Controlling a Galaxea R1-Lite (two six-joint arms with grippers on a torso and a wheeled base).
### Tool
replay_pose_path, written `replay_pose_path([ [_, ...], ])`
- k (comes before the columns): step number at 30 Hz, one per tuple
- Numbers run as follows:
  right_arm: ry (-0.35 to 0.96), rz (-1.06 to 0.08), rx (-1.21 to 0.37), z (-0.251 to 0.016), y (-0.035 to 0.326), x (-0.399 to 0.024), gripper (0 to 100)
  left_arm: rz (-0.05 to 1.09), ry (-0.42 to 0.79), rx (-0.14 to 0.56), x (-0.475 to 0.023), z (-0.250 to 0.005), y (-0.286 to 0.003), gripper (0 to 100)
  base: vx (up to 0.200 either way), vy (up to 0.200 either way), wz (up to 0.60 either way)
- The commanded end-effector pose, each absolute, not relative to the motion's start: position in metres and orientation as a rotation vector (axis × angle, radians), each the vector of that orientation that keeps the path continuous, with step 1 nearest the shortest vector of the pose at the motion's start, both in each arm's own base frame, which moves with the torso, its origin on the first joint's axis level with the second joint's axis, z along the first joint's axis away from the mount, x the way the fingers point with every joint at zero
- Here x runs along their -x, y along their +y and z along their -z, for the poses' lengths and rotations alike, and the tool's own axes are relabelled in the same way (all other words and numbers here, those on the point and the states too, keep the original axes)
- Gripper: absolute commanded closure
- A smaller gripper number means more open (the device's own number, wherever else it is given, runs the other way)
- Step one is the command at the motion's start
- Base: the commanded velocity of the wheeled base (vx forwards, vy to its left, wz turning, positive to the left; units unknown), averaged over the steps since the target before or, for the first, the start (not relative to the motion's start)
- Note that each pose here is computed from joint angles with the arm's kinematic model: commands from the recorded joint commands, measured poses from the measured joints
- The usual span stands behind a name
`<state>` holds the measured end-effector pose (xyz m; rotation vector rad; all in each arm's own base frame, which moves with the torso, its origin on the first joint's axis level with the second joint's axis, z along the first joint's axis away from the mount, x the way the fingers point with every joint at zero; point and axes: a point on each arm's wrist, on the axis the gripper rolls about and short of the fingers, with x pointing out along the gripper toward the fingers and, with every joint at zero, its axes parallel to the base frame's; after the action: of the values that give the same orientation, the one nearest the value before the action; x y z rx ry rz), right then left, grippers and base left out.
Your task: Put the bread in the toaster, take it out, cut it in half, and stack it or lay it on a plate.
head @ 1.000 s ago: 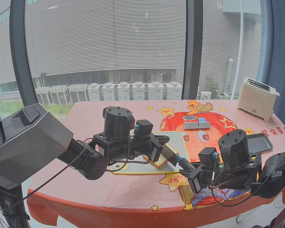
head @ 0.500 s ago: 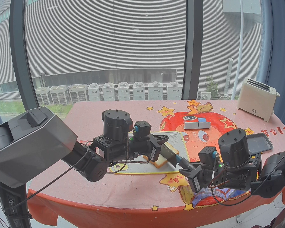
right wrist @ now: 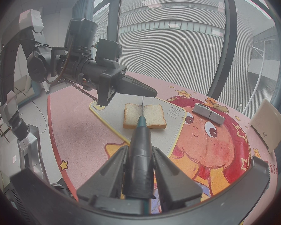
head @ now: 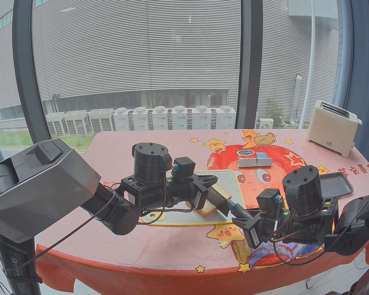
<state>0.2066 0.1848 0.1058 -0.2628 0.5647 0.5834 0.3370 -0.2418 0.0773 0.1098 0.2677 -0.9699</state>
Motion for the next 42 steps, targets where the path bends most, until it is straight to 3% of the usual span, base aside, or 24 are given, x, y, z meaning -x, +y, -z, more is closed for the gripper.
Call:
replay_pose_path([
  [1, 0.56, -0.583, 0.262, -0.1067, 0.1851, -0.2069, 100, 0.97, 0.286, -0.115, -0.3388, -0.0689, -0.2429, 100, 0.0, 0.0, 0.0],
  [21, 0.567, -0.583, 0.265, -0.1056, 0.1848, -0.2066, 100, 0.97, 0.293, -0.116, -0.3404, -0.0602, -0.244, 100, 0.0, 0.0, 0.0],
  [42, 0.588, -0.58, 0.274, -0.1004, 0.1847, -0.2071, 100, 0.971, 0.275, -0.108, -0.3404, -0.0671, -0.2448, 100, 0.0, 0.0, 0.0],
])
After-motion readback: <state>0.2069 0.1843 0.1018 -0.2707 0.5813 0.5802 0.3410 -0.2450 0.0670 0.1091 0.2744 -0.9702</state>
